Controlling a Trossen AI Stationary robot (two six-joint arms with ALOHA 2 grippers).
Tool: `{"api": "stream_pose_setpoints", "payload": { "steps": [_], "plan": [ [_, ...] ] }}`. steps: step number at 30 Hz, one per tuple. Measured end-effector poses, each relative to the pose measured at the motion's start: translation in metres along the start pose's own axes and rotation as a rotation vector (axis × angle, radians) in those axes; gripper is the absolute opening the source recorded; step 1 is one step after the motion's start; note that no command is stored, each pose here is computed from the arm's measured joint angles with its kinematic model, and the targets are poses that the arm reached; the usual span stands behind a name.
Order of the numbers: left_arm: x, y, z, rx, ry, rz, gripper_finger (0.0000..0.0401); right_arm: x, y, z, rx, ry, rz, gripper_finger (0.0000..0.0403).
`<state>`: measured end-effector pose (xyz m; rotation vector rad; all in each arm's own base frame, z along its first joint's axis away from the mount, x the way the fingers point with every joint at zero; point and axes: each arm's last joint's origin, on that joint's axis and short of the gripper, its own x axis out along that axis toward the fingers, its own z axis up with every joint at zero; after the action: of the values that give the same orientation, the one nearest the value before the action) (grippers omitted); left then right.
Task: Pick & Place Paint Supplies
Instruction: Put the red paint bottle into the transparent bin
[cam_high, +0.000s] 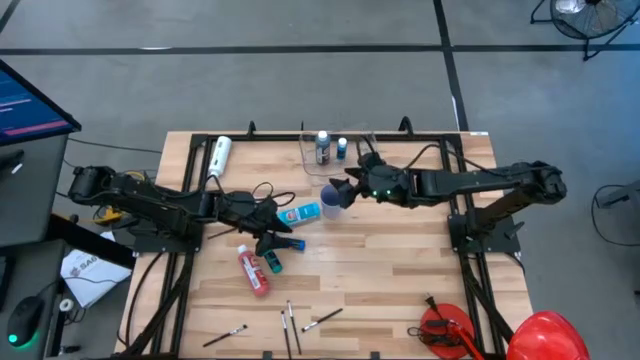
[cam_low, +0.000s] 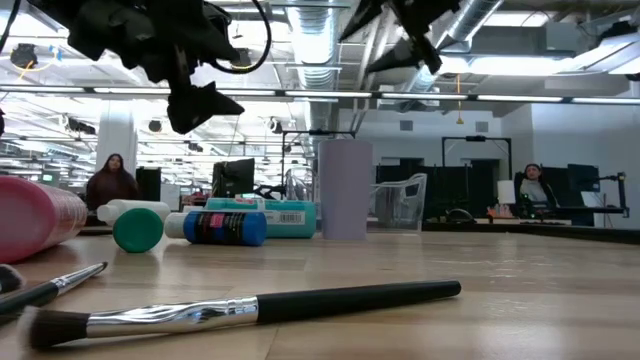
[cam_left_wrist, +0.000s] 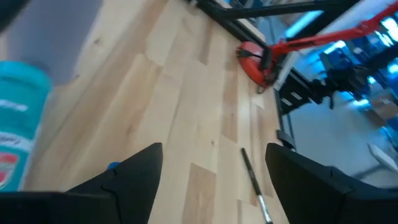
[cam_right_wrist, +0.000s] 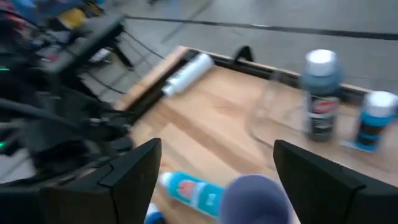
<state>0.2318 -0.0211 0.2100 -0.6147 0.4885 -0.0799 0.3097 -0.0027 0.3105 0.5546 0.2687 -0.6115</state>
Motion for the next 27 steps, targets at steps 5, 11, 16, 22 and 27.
{"api": "stream_pose_setpoints", "payload": {
  "steps": [5,11,16,22,27],
  "plan": [
    [-0.003,-0.005,0.002,0.012,0.015,-0.091,0.0278,-0.010,0.020,-0.002,0.037,-0.052,0.118,0.0302],
    [-0.020,-0.020,0.008,0.048,-0.052,-0.175,0.0278,-0.019,0.035,0.001,0.094,-0.120,0.228,0.0302],
    [-0.040,-0.028,0.015,0.087,-0.124,-0.213,0.0268,-0.024,0.043,0.004,0.135,-0.165,0.293,0.0302],
    [-0.056,-0.031,0.015,0.115,-0.143,-0.215,0.0238,-0.029,0.049,0.004,0.158,-0.186,0.339,0.0302],
    [-0.061,-0.039,0.009,0.138,-0.091,-0.290,0.0215,-0.034,0.054,0.006,0.177,-0.215,0.379,0.0302]
  ]
}}
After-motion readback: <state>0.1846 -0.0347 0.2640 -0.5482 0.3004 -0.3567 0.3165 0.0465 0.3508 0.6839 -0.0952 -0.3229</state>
